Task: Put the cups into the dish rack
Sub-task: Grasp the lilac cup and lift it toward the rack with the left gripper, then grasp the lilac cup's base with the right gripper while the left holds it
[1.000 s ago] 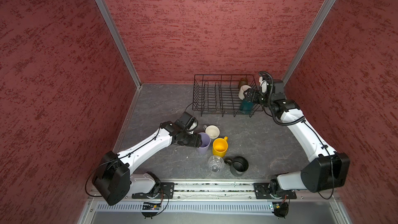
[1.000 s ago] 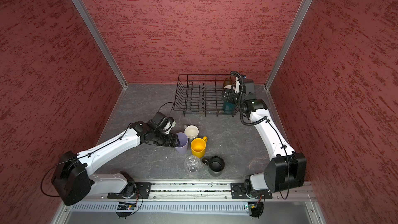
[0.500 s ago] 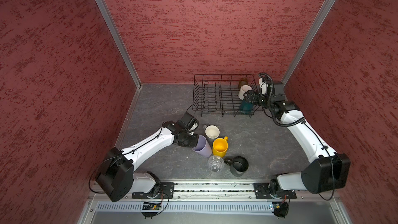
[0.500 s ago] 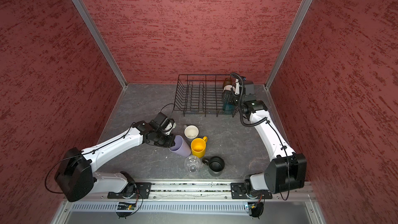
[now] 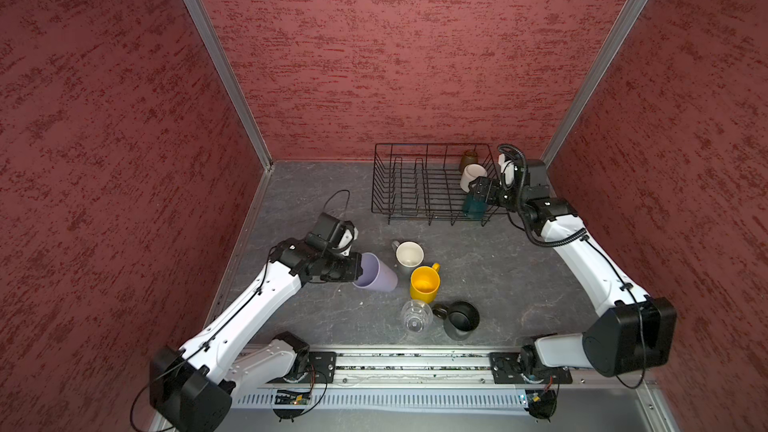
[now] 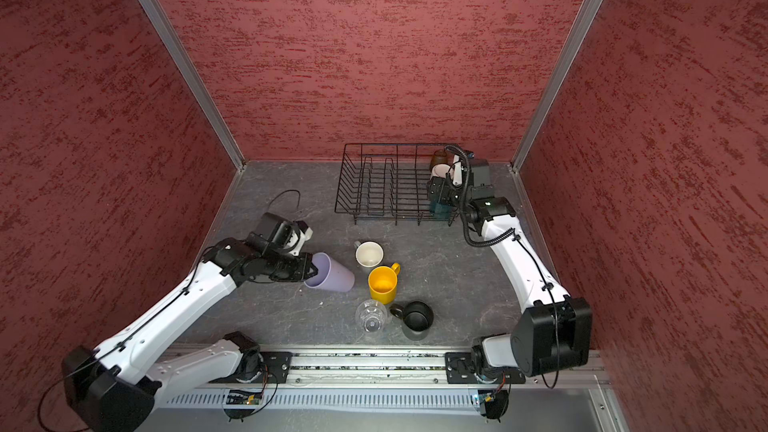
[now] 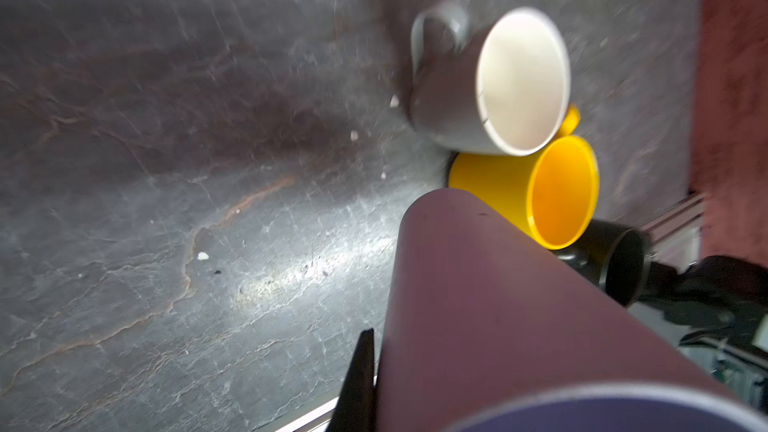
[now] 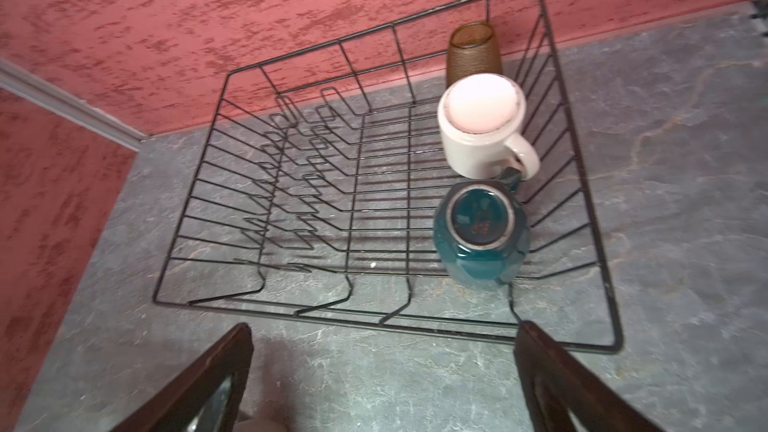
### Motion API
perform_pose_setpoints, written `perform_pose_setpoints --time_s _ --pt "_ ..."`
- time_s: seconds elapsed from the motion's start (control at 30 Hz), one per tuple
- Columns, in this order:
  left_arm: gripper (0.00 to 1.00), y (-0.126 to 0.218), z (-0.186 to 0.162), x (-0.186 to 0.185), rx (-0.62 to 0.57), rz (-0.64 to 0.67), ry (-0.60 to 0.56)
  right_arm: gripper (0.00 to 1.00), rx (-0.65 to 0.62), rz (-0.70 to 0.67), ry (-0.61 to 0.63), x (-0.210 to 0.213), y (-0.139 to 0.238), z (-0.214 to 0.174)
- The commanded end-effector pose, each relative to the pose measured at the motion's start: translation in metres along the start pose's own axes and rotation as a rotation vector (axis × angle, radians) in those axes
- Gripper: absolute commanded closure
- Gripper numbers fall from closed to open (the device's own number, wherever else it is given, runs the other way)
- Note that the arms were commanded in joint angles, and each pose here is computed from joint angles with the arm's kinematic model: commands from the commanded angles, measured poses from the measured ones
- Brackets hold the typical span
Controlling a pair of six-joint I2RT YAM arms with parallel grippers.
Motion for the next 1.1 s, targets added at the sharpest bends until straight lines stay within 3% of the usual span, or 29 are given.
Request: perform_pose_setpoints --time_s 0.0,0.23,0.4,0.57,0.7,1.07 --pt "1.0 0.043 0.026 -0.031 -0.136 -0.227 -0.032 0.01 -0.082 0.176 0.026 0.029 0.018 0.015" --pt "1.0 0.09 0.061 -0.071 -0.238 -0.648 -0.028 0.01 -0.178 0.575 0.106 0.09 0.058 0.019" --pt "1.0 0.102 0.094 -0.078 -0.324 -0.84 -0.014 0.01 -0.231 0.883 0.143 0.131 0.09 0.01" --pt "1.0 0.107 0.116 -0.084 -0.379 -0.931 -0.032 0.01 -0.217 1.008 0.139 0.163 0.089 -0.003" --pt "1.0 0.098 0.122 -0.086 -0.341 -0.978 -0.014 0.01 -0.197 1.11 0.16 0.195 0.086 -0.018" --pt "1.0 0.087 0.116 -0.082 -0.3 -0.977 -0.004 0.01 -0.194 1.326 0.096 0.235 0.086 -0.028"
Point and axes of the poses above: each gripper's point midway between its finger pads, its own y axis back along the fingers, its own x axis along the line the jaws close on, z = x × y, the point moved 2 cm from there along y, back along the fingers, and after that the axes turned 1 degree about y, right-handed, at the moved point
